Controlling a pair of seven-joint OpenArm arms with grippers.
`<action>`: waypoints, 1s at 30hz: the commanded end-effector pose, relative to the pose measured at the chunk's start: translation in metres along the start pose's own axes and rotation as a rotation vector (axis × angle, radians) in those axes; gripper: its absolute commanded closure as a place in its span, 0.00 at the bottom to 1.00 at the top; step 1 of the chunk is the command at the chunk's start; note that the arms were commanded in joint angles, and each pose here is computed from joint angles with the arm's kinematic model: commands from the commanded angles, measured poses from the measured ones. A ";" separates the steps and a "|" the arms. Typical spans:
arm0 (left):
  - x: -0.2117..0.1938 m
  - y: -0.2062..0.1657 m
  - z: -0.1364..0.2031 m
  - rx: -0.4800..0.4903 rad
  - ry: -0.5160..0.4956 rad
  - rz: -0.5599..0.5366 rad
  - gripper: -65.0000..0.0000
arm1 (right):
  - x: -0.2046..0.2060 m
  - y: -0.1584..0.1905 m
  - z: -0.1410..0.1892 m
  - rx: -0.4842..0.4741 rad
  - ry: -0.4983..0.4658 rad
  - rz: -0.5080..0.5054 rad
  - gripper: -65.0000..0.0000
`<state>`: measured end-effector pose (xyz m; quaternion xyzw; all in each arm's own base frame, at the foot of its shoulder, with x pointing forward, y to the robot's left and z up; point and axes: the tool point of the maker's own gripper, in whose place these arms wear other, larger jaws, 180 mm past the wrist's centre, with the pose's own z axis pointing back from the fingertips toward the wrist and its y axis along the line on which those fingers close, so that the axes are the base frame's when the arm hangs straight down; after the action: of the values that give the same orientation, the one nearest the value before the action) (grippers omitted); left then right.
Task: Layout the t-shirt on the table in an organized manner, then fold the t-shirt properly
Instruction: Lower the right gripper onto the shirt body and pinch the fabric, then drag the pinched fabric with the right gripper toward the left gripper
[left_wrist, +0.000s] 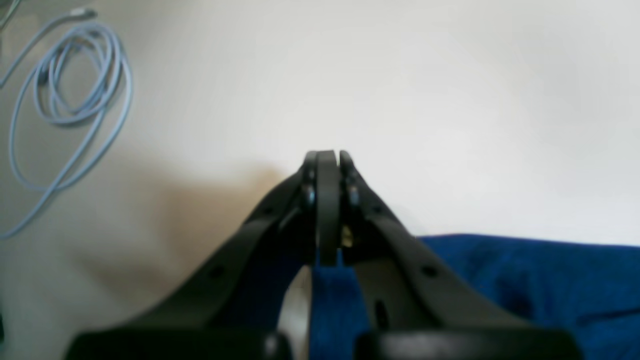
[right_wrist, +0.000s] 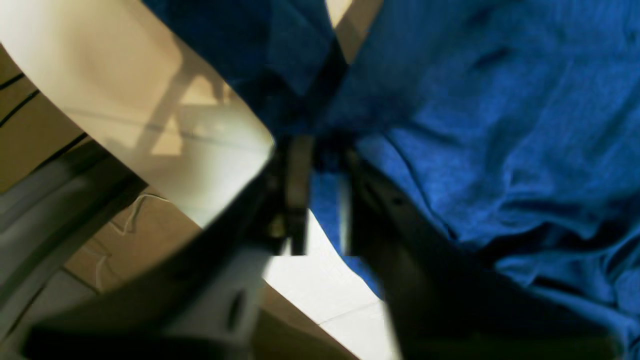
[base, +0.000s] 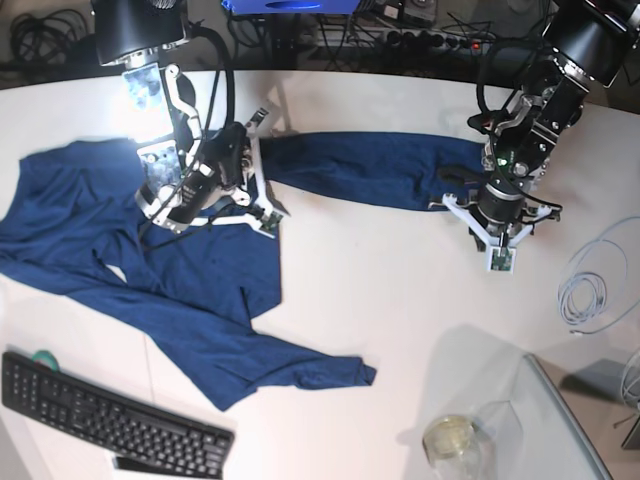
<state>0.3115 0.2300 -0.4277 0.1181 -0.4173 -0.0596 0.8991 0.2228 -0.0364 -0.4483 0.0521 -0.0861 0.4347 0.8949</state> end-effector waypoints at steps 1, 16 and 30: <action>0.016 0.011 0.000 0.023 -0.051 -0.015 1.00 | 0.007 -0.016 0.013 -0.047 -0.034 -0.004 0.70; 0.009 -0.005 0.014 -0.024 -0.050 -0.012 1.00 | 0.047 -0.113 0.024 -0.080 -0.277 -0.304 0.38; 0.000 0.000 0.009 -0.010 0.017 -0.010 1.00 | 0.074 -0.119 -0.027 0.149 -0.350 -0.486 0.38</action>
<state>0.2953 0.2192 -0.4344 0.1032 -0.3892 -0.0624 0.9132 0.3453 -0.0491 -0.4779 0.2102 -0.1637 0.1971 0.9435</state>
